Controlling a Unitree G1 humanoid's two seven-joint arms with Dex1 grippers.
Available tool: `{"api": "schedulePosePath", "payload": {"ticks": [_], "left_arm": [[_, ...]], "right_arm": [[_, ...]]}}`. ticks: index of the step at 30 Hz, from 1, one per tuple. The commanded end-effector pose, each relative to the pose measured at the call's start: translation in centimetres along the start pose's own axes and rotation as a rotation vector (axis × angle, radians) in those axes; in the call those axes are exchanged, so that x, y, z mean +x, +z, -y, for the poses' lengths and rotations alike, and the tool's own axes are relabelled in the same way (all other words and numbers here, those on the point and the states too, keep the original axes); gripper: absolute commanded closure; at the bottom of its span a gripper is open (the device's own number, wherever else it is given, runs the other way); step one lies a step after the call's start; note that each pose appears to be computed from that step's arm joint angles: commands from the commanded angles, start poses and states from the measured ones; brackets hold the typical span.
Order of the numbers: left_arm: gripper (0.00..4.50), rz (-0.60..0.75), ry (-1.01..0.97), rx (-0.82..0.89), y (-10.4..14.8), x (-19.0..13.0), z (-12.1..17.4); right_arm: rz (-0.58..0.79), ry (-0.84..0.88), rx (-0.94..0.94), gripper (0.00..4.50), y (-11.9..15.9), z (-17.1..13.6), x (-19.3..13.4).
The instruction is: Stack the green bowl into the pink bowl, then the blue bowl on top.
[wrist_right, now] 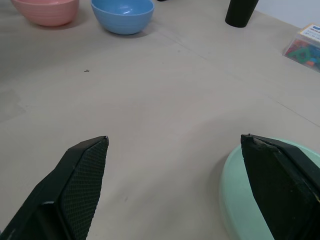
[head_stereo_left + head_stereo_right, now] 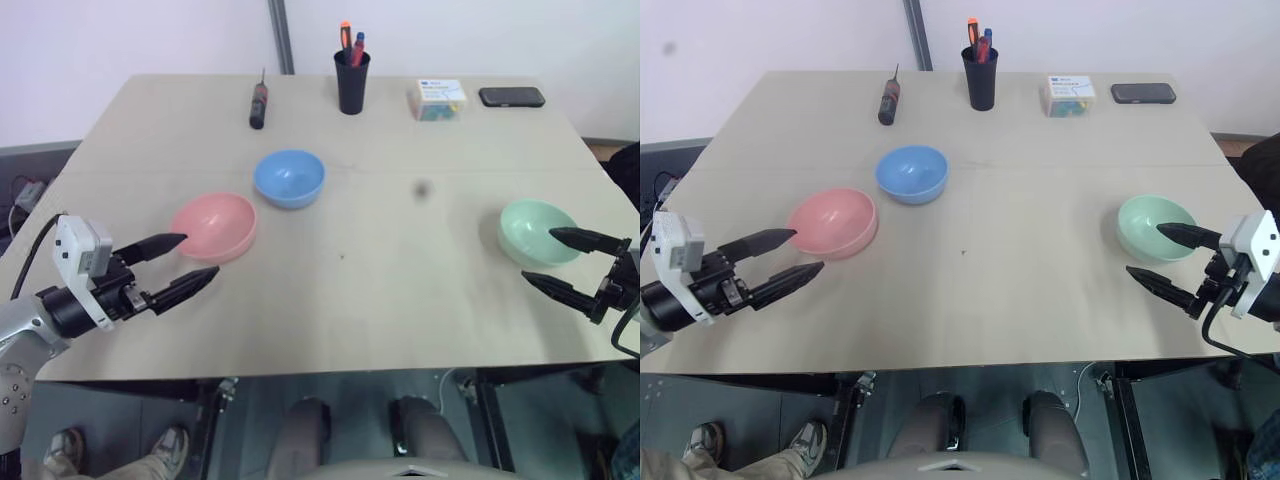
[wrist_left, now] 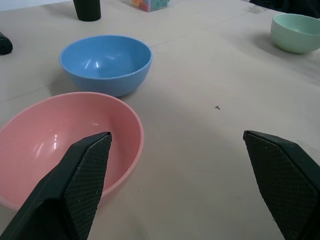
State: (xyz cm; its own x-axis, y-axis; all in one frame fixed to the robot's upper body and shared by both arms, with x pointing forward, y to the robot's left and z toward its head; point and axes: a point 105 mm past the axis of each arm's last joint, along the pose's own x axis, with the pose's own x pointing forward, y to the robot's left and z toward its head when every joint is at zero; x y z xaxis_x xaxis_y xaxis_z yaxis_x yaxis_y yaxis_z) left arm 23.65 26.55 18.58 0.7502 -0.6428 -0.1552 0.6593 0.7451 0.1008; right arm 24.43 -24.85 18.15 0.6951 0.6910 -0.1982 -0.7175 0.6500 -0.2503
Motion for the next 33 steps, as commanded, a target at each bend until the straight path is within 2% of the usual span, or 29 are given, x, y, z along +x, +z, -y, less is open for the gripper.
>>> {"api": "schedulePosePath", "payload": {"ticks": [1, 6, 11, 14, 17, 19, 27, 28, 29, 30, 31, 33], "left_arm": [[0.05, 0.013, 0.006, 0.034, 1.0, -0.3, -0.1], [0.05, 0.024, -0.002, 0.034, 1.2, 0.3, 0.1], [0.05, -0.007, 0.072, 0.062, 1.0, 1.1, -0.2], [0.05, -0.090, 0.219, 0.139, 0.5, 1.9, -1.2], [0.05, -0.206, 0.259, 0.200, 0.0, 3.0, -1.6], [0.05, -0.389, 0.239, 0.285, -1.1, 3.8, -1.8], [0.05, -0.528, 0.232, 0.416, -1.2, 6.4, -2.1], [0.54, -0.531, 0.219, 0.427, -1.2, 6.6, -1.9], [0.54, -0.535, 0.205, 0.426, -1.2, 6.7, -1.8], [0.79, -0.535, 0.196, 0.438, -1.2, 6.9, -1.7], [1.44, -0.533, 0.187, 0.436, -1.2, 7.1, -1.6], [1.89, -0.534, 0.183, 0.438, -1.1, 7.3, -1.7]], "right_arm": [[0.022, -0.008, -0.049, 0.07, 1.5, 0.2, 0.2], [0.032, 0.008, -0.053, 0.07, 2.0, -0.1, 1.3], [0.045, 0.038, -0.057, 0.07, 2.3, -0.5, 2.1], [0.071, 0.121, -0.064, 0.07, 2.9, -1.6, 3.6], [0.123, 0.214, -0.073, 0.07, 3.9, -2.9, 5.8], [0.152, 0.282, -0.093, 0.07, 4.6, -3.9, 7.3], [0.212, 0.442, -0.167, 0.07, 5.9, -6.2, 10.2], [0.216, 0.452, -0.169, 0.00, 5.9, -6.3, 10.3], [0.218, 0.458, -0.173, 0.00, 6.0, -6.4, 10.4], [0.219, 0.461, -0.175, 0.00, 6.0, -6.5, 10.4], [0.219, 0.461, -0.176, 0.00, 6.0, -6.5, 10.3], [0.216, 0.454, -0.179, 0.00, 5.8, -6.3, 10.2]]}}
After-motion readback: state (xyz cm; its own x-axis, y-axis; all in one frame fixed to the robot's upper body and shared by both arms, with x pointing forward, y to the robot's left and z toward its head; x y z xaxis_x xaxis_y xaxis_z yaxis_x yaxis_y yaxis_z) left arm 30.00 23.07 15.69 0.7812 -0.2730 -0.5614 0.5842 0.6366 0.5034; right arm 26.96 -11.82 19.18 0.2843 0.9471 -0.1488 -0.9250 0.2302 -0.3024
